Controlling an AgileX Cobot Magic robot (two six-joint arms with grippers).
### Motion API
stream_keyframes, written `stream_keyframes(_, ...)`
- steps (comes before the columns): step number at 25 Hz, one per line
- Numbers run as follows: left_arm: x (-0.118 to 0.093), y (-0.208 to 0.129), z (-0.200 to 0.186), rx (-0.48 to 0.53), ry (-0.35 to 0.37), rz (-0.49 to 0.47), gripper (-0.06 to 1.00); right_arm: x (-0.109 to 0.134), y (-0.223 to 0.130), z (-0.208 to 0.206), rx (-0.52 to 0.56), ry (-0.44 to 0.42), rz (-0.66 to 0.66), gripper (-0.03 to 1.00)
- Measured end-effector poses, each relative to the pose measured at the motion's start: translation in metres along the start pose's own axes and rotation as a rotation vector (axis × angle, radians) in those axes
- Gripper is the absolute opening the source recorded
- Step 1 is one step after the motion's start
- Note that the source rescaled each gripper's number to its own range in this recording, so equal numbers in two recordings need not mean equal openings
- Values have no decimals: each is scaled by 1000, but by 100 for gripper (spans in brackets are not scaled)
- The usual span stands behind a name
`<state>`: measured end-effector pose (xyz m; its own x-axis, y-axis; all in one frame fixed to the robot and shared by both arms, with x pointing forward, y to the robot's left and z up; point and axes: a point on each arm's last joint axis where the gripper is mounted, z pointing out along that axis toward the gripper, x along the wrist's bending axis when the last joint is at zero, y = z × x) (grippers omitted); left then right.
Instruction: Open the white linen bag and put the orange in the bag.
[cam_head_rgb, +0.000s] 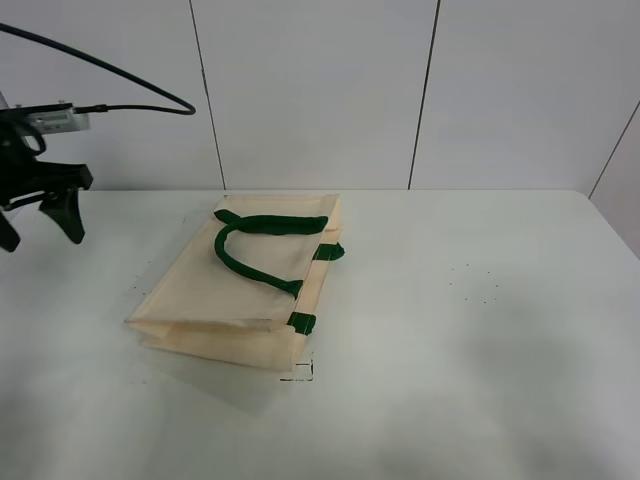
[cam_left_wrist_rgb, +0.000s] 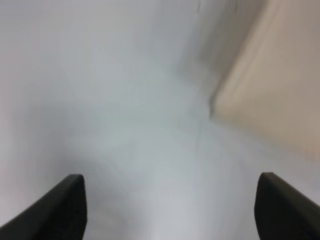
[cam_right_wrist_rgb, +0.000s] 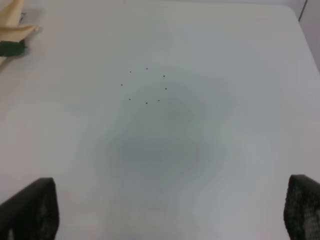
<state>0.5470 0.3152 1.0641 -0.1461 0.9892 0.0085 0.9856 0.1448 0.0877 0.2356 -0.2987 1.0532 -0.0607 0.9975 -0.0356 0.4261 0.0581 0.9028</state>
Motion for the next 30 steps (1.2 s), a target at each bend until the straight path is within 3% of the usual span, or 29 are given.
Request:
stream_keyframes(3,6,-52,-10,-4,7,17,87,0,0,0,0,0,0,100)
stream_keyframes(10,23,-167,-16,-117,39,42,87,0,0,0,0,0,0,100)
stream_keyframes(16,30,-239,-3,-399,18,59,87,0,0,0,0,0,0,100)
stream_keyframes(24,36,-299,-4,-759,-8,45,87,0,0,0,0,0,0,100)
stream_keyframes(30,38,-313,-5,-858,-15,40,87,0,0,0,0,0,0,100)
